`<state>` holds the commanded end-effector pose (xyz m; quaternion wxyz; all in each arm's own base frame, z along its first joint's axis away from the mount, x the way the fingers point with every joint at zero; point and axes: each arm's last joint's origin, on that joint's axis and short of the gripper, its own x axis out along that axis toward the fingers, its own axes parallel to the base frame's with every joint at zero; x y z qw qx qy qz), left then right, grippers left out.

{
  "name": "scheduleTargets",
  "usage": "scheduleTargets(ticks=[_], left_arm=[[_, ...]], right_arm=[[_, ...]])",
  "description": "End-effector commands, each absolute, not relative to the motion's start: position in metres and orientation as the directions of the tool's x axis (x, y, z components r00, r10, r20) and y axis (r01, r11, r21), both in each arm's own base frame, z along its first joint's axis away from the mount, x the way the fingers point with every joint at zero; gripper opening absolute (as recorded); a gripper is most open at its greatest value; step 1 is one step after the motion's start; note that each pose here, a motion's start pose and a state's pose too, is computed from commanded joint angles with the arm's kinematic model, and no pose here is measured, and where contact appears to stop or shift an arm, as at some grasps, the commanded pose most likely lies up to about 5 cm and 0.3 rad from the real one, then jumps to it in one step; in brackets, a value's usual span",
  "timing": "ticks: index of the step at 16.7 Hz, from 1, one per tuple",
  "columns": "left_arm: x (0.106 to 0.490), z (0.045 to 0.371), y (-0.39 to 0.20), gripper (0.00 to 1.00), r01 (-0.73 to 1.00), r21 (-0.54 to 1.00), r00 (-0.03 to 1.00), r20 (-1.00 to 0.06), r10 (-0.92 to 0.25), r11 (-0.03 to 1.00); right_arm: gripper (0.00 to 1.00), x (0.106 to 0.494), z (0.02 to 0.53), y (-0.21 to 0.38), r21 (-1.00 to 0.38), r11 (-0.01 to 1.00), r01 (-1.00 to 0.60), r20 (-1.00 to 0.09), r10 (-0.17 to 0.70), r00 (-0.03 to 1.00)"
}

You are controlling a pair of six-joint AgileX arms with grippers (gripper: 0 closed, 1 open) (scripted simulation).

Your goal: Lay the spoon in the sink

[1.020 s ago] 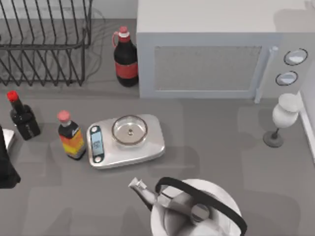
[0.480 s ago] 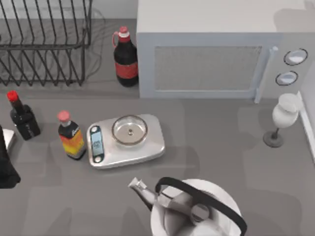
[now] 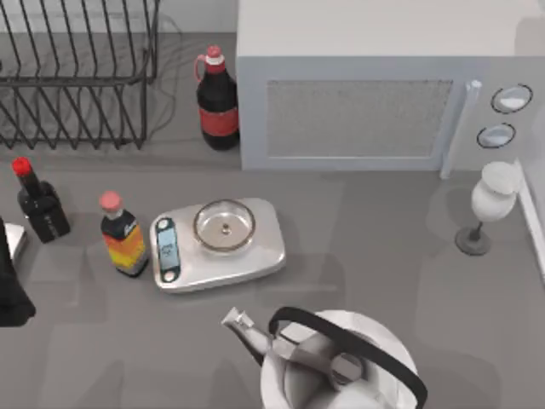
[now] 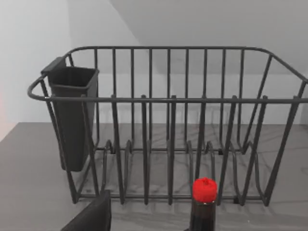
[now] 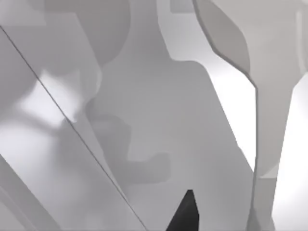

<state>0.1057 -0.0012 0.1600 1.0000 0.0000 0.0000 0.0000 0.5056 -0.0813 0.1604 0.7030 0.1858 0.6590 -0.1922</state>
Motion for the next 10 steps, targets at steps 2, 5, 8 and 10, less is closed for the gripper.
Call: scheduleTargets(ticks=[2, 5, 8, 10], left_arm=[[0.1057, 0.16, -0.0012, 1.0, 0.0, 0.0, 1.0, 0.0, 0.0, 1.0], [0.1057, 0.16, -0.0012, 1.0, 0.0, 0.0, 1.0, 0.0, 0.0, 1.0], [0.1057, 0.16, -0.0012, 1.0, 0.0, 0.0, 1.0, 0.0, 0.0, 1.0], [0.1057, 0.16, -0.0012, 1.0, 0.0, 0.0, 1.0, 0.0, 0.0, 1.0]], right_arm=[[0.0, 0.5045, 0.1559, -0.0804, 0.019, 0.857, 0.515, -0.997, -0.023, 0.074], [0.0, 0.5044, 0.1549, -0.079, 0.027, 0.859, 0.512, -0.996, -0.022, 0.089], [0.0, 0.5044, 0.1549, -0.079, 0.027, 0.859, 0.512, -0.996, -0.022, 0.089], [0.15, 0.5044, 0.1549, -0.079, 0.027, 0.859, 0.512, -0.996, -0.022, 0.089]])
